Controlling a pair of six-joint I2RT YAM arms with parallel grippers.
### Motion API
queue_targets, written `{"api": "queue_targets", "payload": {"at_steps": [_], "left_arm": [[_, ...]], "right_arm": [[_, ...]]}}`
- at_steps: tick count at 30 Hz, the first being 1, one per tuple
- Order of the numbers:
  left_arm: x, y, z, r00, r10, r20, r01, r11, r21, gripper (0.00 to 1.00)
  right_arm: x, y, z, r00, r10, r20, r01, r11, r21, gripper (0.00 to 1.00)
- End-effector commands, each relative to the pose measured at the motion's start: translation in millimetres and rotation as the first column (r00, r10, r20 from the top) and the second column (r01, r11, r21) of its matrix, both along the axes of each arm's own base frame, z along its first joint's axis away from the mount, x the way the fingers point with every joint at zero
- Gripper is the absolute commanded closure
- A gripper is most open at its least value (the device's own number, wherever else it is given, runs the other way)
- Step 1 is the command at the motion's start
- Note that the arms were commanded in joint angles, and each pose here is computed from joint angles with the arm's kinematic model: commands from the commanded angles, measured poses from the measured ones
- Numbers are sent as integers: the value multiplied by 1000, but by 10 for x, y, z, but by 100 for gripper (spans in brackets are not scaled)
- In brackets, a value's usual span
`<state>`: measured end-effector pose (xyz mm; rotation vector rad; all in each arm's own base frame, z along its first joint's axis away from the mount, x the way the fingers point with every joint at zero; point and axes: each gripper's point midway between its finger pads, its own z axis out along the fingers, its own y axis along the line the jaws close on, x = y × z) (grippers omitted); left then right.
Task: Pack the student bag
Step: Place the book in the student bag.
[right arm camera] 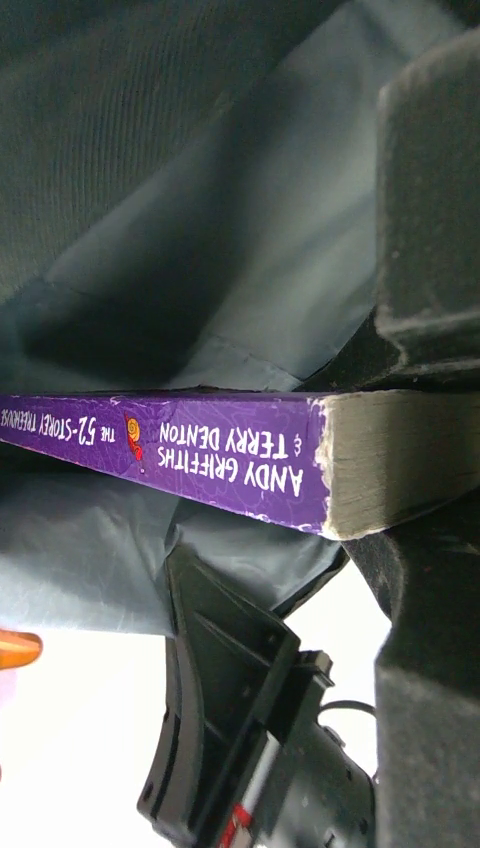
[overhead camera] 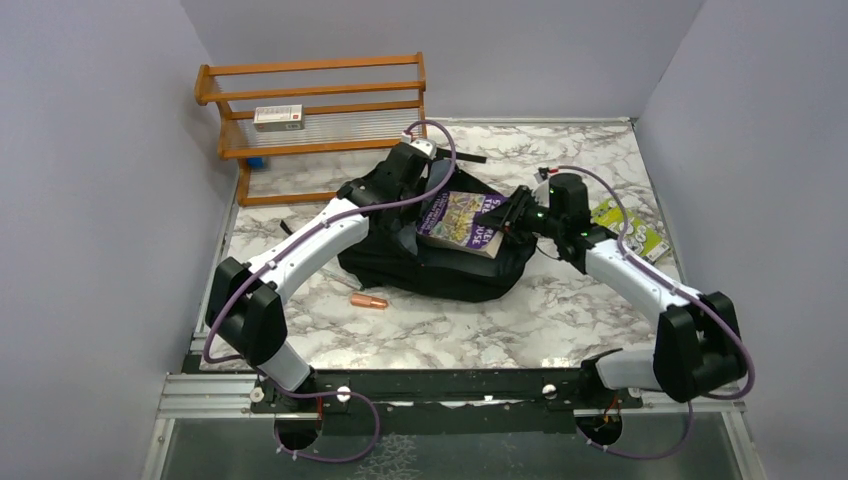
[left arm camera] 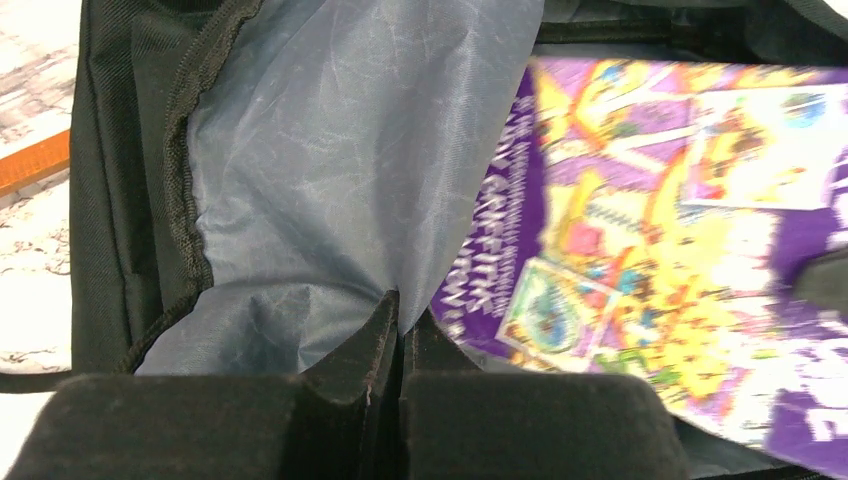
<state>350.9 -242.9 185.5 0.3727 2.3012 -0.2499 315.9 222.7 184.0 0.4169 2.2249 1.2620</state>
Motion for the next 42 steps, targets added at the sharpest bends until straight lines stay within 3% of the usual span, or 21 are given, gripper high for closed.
{"api": "queue_targets", "payload": {"at_steps": [1,8,19,24,36,38,42], "left_arm": [[158,-292,438,995,-24,92,37,989,-143,100],[152,-365,525,994,-42,99,58,984,-168,100],[120,-459,540,994,-60,93,77,980,-184,100],[102,-476,505,994,-65,84,79,980,-183,100],[163,-429,323,997,-38,70,47,989,-141,100],[183,-437,287,997,-35,66,43,990,-135,100],[245,-443,257,997,-26,71,35,991,-127,100]], "right_arm": [[184,424,431,989,59,132,-77,988,134,100],[454,744,218,987,40,156,-70,979,193,99],[906,1130,-249,985,9,170,-30,992,119,99],[1013,1216,-525,991,11,135,-21,997,74,93],[1041,1128,-812,990,29,140,-14,994,-109,54],[1020,1056,-788,987,25,156,-2,989,-146,44],[947,897,-771,985,26,173,14,973,-231,36]]}}
